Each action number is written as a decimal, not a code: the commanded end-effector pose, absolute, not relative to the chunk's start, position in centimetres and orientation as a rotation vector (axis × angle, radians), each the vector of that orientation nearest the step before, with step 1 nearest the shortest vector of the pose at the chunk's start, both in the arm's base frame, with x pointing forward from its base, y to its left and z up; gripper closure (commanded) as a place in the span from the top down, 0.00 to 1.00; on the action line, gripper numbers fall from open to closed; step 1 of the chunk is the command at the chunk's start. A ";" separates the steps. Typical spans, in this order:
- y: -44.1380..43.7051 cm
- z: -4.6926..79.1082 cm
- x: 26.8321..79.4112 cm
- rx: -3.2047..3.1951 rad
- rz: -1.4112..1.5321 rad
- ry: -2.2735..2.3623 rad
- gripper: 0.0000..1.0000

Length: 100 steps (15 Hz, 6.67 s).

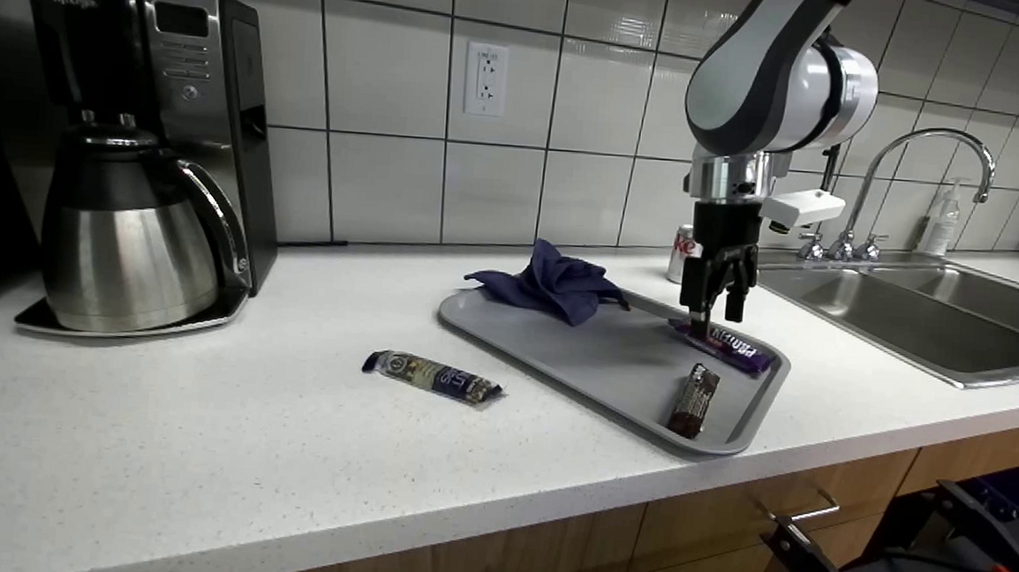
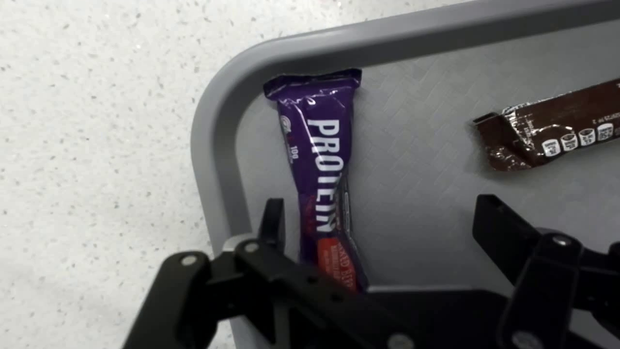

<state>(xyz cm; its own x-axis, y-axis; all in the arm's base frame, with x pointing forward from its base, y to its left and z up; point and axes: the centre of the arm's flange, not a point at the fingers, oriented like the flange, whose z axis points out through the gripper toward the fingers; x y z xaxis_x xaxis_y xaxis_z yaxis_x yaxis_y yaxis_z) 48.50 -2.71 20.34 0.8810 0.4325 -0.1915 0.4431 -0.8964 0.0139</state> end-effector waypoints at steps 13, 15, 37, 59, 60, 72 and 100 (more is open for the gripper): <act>-3.5 17.7 51.3 2.998 -0.298 0.526 1.00; -3.5 17.6 51.4 2.998 -0.300 0.531 0.72; -3.0 22.0 52.2 3.012 -0.206 0.534 0.05; -14.3 23.3 51.9 3.008 -0.175 0.260 0.05; -14.7 23.2 51.8 3.008 -0.179 0.244 0.05; -16.9 19.4 51.6 3.014 -0.263 0.180 0.05; -12.9 24.4 52.1 3.019 -0.264 0.171 1.00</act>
